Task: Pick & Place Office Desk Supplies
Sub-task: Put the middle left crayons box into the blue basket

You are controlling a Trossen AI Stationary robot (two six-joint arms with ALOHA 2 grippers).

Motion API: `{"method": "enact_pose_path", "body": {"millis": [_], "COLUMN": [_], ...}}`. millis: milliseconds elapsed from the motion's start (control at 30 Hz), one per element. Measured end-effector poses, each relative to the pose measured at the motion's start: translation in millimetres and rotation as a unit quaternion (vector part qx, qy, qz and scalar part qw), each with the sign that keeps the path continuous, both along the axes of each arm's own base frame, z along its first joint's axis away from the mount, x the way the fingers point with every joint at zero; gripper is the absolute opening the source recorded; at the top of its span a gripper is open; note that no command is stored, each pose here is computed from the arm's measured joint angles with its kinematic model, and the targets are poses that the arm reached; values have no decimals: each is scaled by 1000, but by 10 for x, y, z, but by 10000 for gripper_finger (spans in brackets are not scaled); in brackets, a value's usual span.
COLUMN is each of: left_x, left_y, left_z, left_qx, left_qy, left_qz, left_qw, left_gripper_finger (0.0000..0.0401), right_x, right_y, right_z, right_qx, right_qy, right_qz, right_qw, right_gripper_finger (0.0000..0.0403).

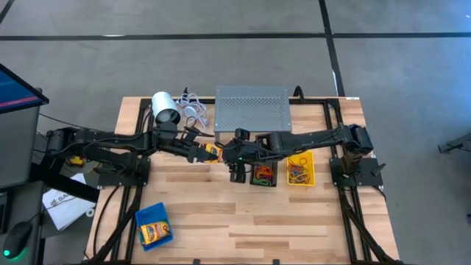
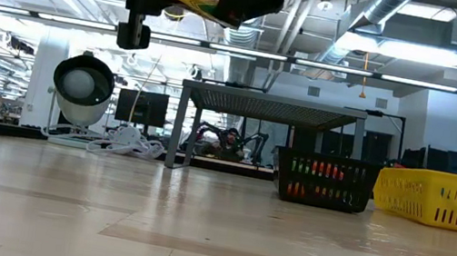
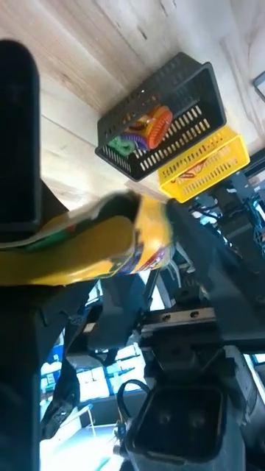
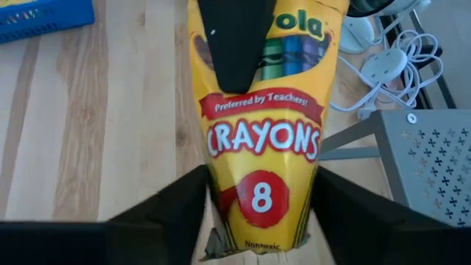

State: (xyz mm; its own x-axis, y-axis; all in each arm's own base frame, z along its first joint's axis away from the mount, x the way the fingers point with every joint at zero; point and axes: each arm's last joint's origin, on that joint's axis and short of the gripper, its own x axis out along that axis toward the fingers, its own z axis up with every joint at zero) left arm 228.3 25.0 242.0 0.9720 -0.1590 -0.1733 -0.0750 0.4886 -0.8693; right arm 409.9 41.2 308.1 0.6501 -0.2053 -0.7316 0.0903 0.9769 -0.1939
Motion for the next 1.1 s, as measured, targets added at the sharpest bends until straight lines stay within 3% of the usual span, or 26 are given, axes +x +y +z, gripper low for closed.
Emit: {"method": "enact_pose_path", "body": {"millis": [233, 467, 700, 833, 1100], "left_x": [0, 0, -85, -278, -798], "left_y": [4, 1, -31, -70, -361], "left_z": [-4, -4, 51, 122, 252], "left_qx": [4, 13, 31, 52, 45], "left_qy": [2, 0, -4, 9, 24], "left_qz": [4, -2, -42, -67, -187], "left_qw": [1000, 1000, 999, 996, 981], "left_gripper_finger": [29, 29, 29, 28, 28], "right_x": [0, -15, -52, -109, -316], "right_y": [-54, -37, -46, -60, -199], "right_z": [-1, -12, 179, 455, 983], "right_qx": [18, 16, 14, -3, -17], "right_qy": [-3, 6, 12, 7, 1], "right_qz": [-26, -24, -27, -32, -55], "right_qw": [1000, 1000, 999, 999, 998], "right_gripper_finger": [332, 394, 390, 386, 385]}}
